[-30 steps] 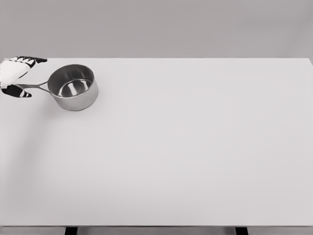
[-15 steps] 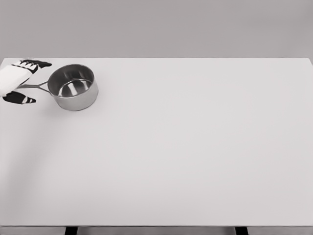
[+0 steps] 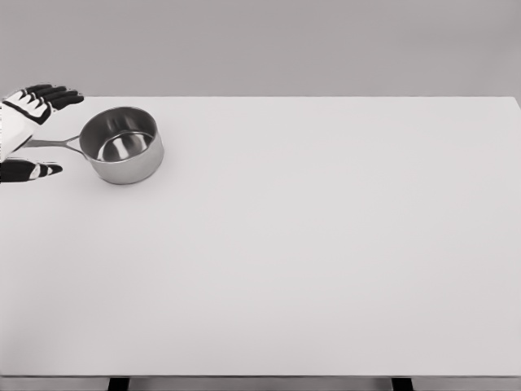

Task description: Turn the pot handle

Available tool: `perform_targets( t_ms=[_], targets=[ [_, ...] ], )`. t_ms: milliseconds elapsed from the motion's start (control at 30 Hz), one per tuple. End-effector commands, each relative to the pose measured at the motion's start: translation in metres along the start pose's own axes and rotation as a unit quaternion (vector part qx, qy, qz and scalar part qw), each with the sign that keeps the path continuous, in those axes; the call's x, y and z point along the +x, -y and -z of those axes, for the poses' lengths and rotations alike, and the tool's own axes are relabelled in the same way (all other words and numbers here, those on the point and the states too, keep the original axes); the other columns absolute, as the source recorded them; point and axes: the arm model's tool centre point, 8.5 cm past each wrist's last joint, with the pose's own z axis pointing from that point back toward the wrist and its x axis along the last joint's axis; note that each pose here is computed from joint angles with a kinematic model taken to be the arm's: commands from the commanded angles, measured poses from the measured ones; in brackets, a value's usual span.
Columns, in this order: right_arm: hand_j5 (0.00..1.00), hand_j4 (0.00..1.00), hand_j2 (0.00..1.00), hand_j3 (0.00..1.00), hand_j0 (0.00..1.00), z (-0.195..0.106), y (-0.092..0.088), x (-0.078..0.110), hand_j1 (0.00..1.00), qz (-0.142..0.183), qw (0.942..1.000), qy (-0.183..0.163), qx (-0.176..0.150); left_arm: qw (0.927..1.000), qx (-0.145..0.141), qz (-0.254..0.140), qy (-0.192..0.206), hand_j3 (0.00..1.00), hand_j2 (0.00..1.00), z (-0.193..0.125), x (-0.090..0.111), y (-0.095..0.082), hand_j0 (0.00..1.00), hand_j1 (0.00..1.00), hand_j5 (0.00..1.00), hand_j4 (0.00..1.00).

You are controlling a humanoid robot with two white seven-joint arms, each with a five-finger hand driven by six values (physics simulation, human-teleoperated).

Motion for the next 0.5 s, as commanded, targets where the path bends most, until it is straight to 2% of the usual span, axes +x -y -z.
perform_targets(
  t_ms=[0, 67, 133, 167, 233, 333, 400, 467],
  targets=[
    [1.0, 1.0, 1.0, 1.0, 1.0, 0.0, 0.0, 0.0, 1.0, 0.0, 1.0, 0.0, 0.0, 0.9985, 0.031, 0.012, 0.043, 1.0, 1.0, 0.008, 0.028, -0.021, 1.0, 1.0, 1.0, 1.0],
    [1.0, 1.0, 1.0, 1.0, 1.0, 0.0, 0.0, 0.0, 1.0, 0.0, 1.0, 0.0, 0.0, 0.9977, 0.013, 0.005, 0.066, 1.0, 1.0, 0.002, 0.051, -0.006, 1.0, 1.0, 1.0, 1.0],
    [1.0, 1.0, 1.0, 1.0, 1.0, 0.0, 0.0, 0.0, 1.0, 0.0, 1.0, 0.0, 0.0, 0.9978, -0.006, -0.005, 0.066, 1.0, 1.0, -0.002, 0.053, 0.007, 1.0, 1.0, 1.0, 1.0],
    [1.0, 1.0, 1.0, 1.0, 1.0, 0.0, 0.0, 0.0, 1.0, 0.0, 1.0, 0.0, 0.0, 0.9963, -0.029, -0.019, 0.079, 1.0, 1.0, 0.002, 0.06, 0.023, 1.0, 1.0, 1.0, 1.0],
    [1.0, 1.0, 1.0, 1.0, 1.0, 0.0, 0.0, 0.0, 1.0, 0.0, 1.0, 0.0, 0.0, 0.9939, -0.048, -0.035, 0.093, 1.0, 1.0, 0.006, 0.069, 0.039, 1.0, 1.0, 1.0, 1.0],
    [1.0, 1.0, 1.0, 1.0, 1.0, 0.0, 0.0, 0.0, 1.0, 0.0, 1.0, 0.0, 0.0, 0.992, -0.061, -0.043, 0.102, 1.0, 1.0, 0.008, 0.075, 0.049, 1.0, 1.0, 1.0, 1.0],
    [1.0, 1.0, 1.0, 1.0, 1.0, 0.0, 0.0, 0.0, 1.0, 0.0, 1.0, 0.0, 0.0, 0.992, -0.063, -0.04, 0.102, 1.0, 1.0, 0.007, 0.074, 0.049, 1.0, 1.0, 1.0, 1.0],
    [1.0, 1.0, 1.0, 1.0, 1.0, 0.0, 0.0, 0.0, 1.0, 0.0, 1.0, 0.0, 0.0, 0.9917, -0.077, -0.028, 0.099, 1.0, 1.0, 0.003, 0.07, 0.045, 1.0, 1.0, 1.0, 1.0]
  ],
)
